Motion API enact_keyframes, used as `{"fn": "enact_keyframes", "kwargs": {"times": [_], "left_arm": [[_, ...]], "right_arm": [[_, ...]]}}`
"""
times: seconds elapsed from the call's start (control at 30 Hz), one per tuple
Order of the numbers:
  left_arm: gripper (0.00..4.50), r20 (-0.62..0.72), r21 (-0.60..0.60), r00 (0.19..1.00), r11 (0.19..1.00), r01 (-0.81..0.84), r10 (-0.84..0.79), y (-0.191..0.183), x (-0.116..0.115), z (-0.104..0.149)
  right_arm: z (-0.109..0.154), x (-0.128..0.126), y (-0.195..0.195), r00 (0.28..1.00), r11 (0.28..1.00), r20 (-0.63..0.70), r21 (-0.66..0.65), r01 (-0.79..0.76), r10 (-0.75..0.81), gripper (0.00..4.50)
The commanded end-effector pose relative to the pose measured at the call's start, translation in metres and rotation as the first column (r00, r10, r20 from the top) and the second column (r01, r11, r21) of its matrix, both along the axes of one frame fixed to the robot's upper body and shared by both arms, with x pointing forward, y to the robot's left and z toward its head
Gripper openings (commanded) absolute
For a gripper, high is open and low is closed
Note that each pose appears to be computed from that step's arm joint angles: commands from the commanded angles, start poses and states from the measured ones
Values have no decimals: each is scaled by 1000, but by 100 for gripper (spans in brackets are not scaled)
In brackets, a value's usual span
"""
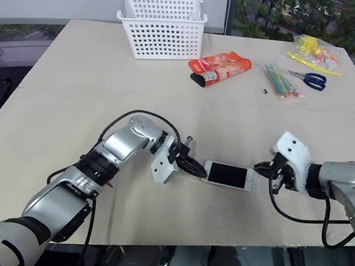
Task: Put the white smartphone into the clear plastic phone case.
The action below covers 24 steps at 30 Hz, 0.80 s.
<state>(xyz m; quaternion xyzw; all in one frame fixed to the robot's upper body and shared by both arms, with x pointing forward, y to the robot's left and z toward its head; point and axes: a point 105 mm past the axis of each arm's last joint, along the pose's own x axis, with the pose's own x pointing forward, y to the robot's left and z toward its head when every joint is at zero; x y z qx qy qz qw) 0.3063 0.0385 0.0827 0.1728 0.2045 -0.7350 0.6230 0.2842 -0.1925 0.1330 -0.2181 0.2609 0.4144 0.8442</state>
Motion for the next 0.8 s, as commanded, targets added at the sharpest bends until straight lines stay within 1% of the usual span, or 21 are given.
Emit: {"fn": "enact_keyframes", "kwargs": {"times": [0.03,0.2,0.4,0.8], "left_arm": [[0,-82,165,996,986,-4,18,13,-14,-43],[0,-85,163,996,987,-3,16,13,-15,-44],[0,-85,162,996,987,-3,17,13,-15,-44],[0,-82,161,996,987,-7,20,14,-15,-44]], "right_arm": [[-7,1,-14,999,995,25,-91,35,-32,4],[-18,-8,11,999,998,-6,-46,-42,42,4],[-24,-33,27,982,987,-107,-12,-161,158,4],[-24,-44,37,964,973,-137,15,-229,229,4]]}}
